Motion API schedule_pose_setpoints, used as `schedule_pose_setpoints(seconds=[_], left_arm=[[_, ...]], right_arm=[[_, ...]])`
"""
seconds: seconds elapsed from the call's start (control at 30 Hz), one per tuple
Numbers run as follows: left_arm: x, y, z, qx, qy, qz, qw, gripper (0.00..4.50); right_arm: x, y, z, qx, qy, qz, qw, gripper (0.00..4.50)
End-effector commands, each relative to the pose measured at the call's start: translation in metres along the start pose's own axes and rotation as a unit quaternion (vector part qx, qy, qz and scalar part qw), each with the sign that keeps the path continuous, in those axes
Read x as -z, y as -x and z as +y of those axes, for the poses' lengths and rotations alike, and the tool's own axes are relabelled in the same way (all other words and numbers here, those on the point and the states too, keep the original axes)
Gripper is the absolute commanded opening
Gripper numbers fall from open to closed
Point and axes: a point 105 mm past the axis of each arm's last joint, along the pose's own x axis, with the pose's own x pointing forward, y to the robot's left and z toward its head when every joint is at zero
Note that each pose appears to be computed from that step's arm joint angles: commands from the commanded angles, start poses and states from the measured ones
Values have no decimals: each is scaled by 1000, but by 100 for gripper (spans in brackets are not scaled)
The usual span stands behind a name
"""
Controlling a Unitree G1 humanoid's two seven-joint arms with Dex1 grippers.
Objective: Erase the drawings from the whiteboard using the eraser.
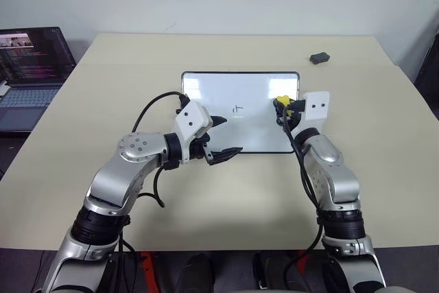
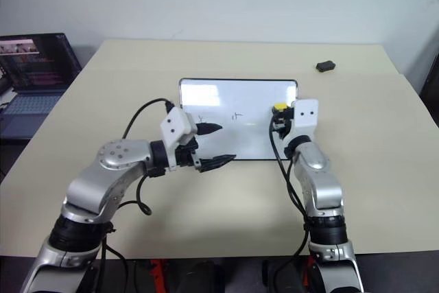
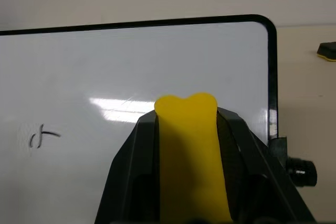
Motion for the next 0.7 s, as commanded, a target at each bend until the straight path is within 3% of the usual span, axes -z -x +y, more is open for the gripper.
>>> schedule_pose_setpoints(seconds=[0.03, 0.3, 0.53, 0.7], left_arm=[[-12, 2, -2, -3, -24, -20, 1000, 450], [-11, 5, -1, -18, -21, -19, 999, 450], [-6, 5, 2, -42, 1, -14, 999, 450], [5, 13, 17, -98, 23, 10, 995, 450]], right_arm=[[4, -5, 1, -2, 20, 17, 1000, 112], [36, 13, 2, -17, 9, 83, 996, 112], [10, 14, 0, -34, 11, 33, 999, 112], [20, 26, -13, -46, 25, 67, 996, 112]])
